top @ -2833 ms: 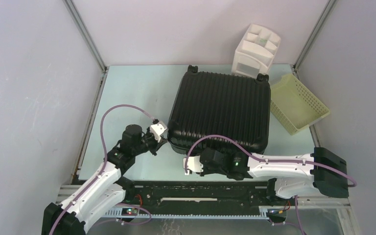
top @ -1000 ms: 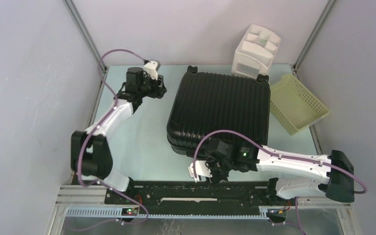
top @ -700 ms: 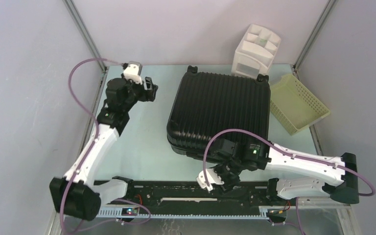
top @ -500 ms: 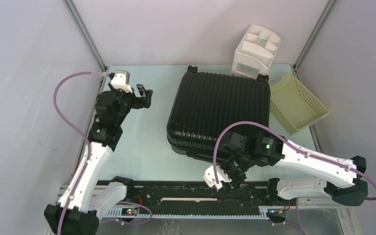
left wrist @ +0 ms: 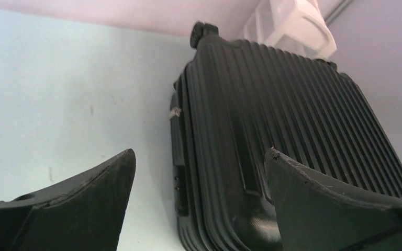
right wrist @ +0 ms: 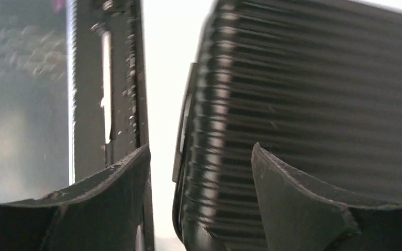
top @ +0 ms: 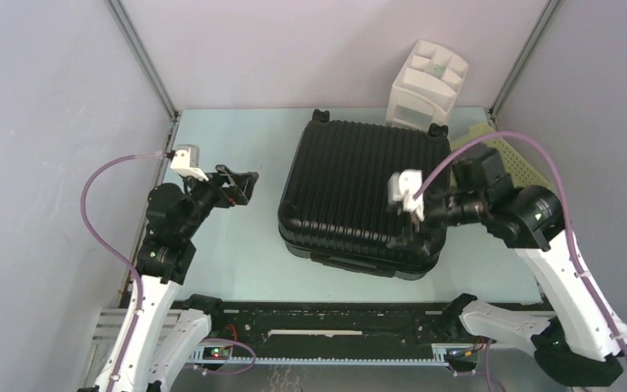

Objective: Open, take out, and arrange the luggage

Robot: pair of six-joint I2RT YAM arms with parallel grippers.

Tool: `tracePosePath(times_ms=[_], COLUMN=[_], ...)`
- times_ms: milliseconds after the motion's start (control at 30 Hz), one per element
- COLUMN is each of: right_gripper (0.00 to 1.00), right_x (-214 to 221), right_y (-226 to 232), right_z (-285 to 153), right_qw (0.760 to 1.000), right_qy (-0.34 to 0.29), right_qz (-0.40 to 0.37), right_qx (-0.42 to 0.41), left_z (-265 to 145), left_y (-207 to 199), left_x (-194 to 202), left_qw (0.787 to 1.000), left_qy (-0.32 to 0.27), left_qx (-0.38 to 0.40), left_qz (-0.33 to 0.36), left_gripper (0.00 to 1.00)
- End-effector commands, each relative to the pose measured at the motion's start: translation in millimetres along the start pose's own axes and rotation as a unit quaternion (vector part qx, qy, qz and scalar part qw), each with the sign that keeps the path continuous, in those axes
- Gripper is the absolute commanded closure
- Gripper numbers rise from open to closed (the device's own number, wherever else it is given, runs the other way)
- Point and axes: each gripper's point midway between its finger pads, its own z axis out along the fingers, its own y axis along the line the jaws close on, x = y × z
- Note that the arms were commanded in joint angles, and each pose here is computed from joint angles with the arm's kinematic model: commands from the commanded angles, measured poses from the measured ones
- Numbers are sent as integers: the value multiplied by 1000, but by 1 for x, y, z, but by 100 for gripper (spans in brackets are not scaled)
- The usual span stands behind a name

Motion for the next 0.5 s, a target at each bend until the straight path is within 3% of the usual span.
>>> tracePosePath(times_ms=[0,200,467], right_gripper=[17,3,0], right_x=[-14,-5,63], right_y=[-58,-124,-197], right_z=[-23,-63,-105], right_qw=[984,939,869], right_qy=[-76,-181,-182], right_qz=[128,257,356], right_qx=[93,137,292], left_z=[-4,-5,-4], left_y=[-14,-18,-11], left_x=[24,38,40], left_qw=[997,994,993], left_qy=[38,46,26], left_qx=[40,62,44], left_qz=[-56,-82,-109], left_gripper=[4,3,0])
